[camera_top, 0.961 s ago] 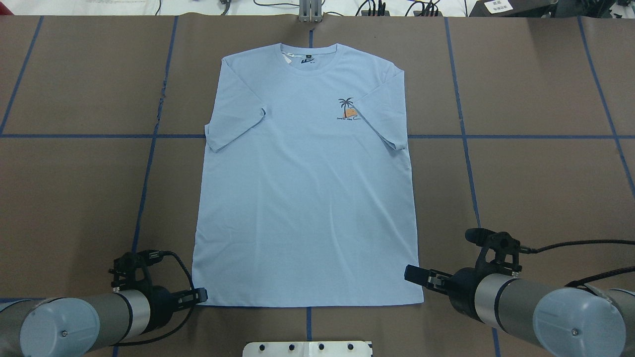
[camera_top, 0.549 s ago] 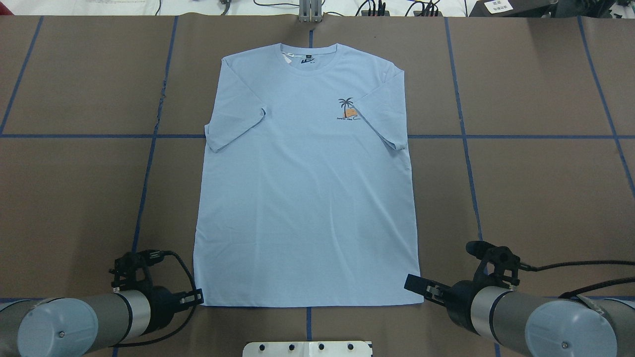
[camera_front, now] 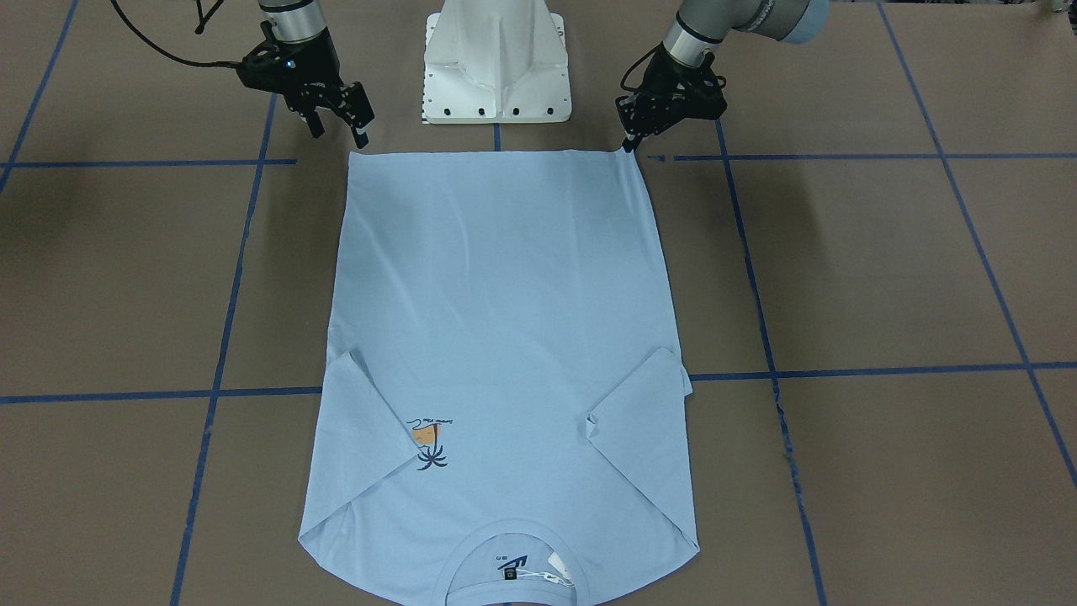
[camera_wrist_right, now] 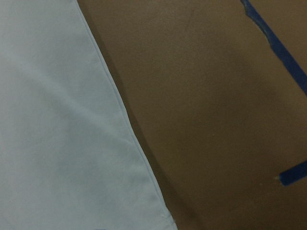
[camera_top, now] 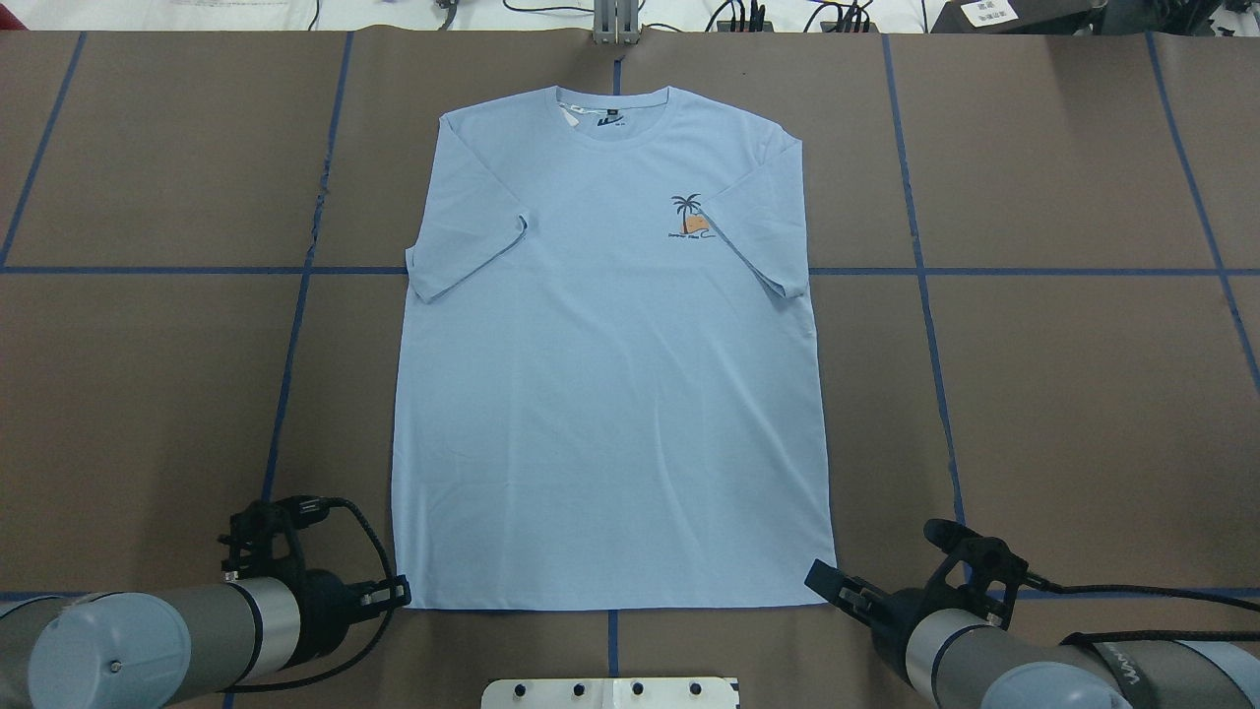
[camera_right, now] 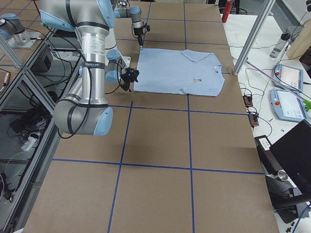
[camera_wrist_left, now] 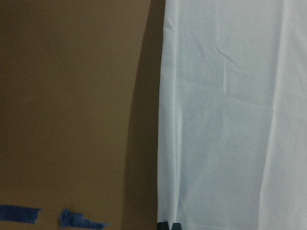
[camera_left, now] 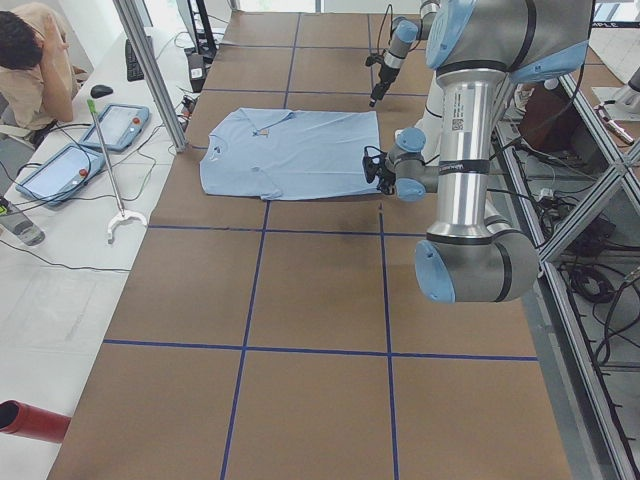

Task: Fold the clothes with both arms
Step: 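Grasp the hem corners with both grippers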

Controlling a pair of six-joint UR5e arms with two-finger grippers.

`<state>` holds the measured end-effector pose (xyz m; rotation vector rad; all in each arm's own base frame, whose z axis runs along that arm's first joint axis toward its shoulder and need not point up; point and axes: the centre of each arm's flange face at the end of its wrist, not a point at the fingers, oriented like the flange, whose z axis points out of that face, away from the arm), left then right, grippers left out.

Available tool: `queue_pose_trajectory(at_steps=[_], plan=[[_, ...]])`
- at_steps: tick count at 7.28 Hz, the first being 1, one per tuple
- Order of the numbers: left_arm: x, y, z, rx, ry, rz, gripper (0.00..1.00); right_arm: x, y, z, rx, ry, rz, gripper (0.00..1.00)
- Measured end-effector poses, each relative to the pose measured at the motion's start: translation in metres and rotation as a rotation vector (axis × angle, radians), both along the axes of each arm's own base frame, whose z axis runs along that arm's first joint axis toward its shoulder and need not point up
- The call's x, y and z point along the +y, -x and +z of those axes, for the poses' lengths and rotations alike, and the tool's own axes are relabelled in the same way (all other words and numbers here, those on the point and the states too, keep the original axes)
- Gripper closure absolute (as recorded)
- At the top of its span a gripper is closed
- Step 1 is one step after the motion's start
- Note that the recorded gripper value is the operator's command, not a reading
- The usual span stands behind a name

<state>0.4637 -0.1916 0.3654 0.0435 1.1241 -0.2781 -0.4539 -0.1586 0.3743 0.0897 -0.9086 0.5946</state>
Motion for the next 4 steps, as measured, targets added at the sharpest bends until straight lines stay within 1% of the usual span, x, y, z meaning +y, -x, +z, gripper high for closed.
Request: queue_pose_trajectory(at_steps=[1,2,4], plan=[[0.000,0.000,0.000,0.001,0.000,0.001,1.00,0.002,0.010,0.007,0.017,-0.008,0.009,0.18],[0.000,0.000,-0.001,0.002,0.000,0.001,1.00,0.003,0.018,0.011,0.026,-0.011,0.012,0.31],[0.001,0.000,-0.001,0.004,0.002,0.003,1.00,0.003,0.023,0.012,0.028,-0.012,0.012,0.67]])
